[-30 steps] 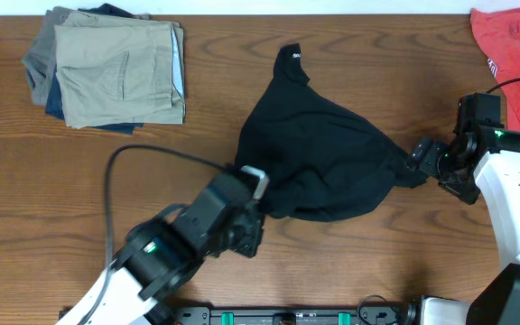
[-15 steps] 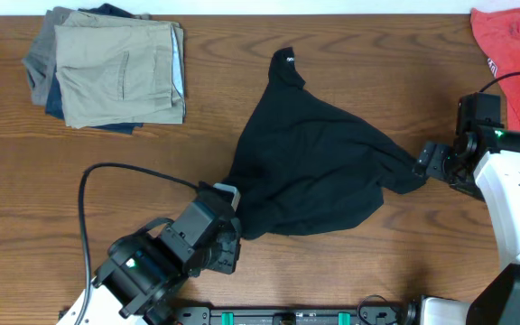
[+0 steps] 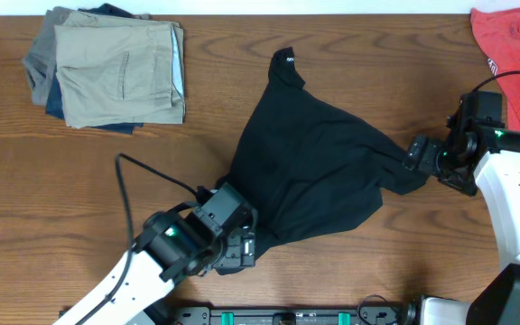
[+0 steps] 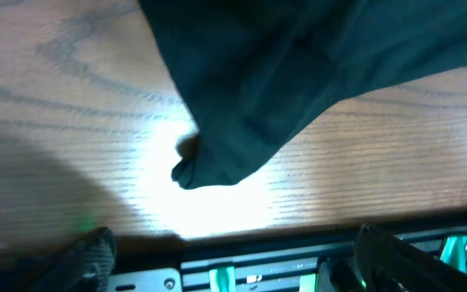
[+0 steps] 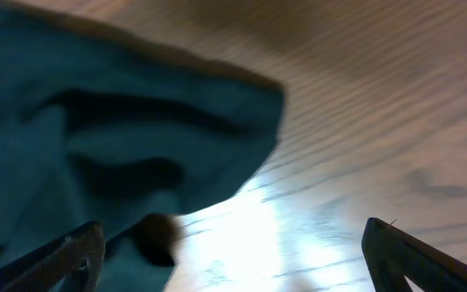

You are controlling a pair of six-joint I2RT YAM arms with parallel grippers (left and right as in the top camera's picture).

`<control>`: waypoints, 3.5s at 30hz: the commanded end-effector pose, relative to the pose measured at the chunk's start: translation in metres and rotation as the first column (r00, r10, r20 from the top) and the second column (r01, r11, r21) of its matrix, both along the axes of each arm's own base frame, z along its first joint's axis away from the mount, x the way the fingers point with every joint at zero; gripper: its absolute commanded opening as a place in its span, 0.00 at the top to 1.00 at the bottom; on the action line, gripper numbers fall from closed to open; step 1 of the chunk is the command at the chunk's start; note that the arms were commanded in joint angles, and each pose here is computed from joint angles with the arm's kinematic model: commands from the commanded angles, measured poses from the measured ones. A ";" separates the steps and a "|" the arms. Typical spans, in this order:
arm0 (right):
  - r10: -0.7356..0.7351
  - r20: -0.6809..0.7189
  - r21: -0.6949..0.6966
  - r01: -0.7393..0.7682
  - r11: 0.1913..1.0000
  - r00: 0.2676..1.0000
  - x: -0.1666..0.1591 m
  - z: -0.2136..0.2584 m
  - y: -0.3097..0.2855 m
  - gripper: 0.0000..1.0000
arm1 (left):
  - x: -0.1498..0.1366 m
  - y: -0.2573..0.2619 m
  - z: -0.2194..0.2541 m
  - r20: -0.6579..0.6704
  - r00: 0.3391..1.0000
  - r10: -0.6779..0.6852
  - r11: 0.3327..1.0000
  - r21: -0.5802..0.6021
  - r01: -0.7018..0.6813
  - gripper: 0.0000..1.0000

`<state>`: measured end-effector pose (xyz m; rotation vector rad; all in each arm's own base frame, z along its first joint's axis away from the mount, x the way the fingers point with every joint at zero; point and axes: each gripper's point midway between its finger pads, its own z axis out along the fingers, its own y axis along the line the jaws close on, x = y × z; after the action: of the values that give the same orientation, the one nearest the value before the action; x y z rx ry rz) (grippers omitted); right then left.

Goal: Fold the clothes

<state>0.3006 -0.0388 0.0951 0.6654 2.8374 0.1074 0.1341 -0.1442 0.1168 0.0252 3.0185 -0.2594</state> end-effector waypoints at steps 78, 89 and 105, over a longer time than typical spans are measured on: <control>0.057 -0.029 0.129 -0.053 0.990 0.998 -0.033 -0.073 0.028 0.01 | 0.068 -0.021 -0.072 -0.034 0.998 -0.048 0.942 0.332 0.057 0.76; 0.057 -0.031 0.130 -0.052 0.990 0.998 -0.033 -0.073 0.028 0.01 | 0.056 -0.044 -0.069 -0.097 0.995 -0.008 0.979 0.202 0.027 0.59; 0.057 -0.032 0.131 -0.052 0.990 0.998 -0.034 -0.073 0.028 0.01 | 0.048 -0.070 -0.095 -0.111 0.991 0.071 0.979 0.197 -0.048 0.50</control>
<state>0.2674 -0.0115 0.0227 0.6306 2.8973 0.2891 0.1794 -0.2156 0.0293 -0.0118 3.1367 -0.0040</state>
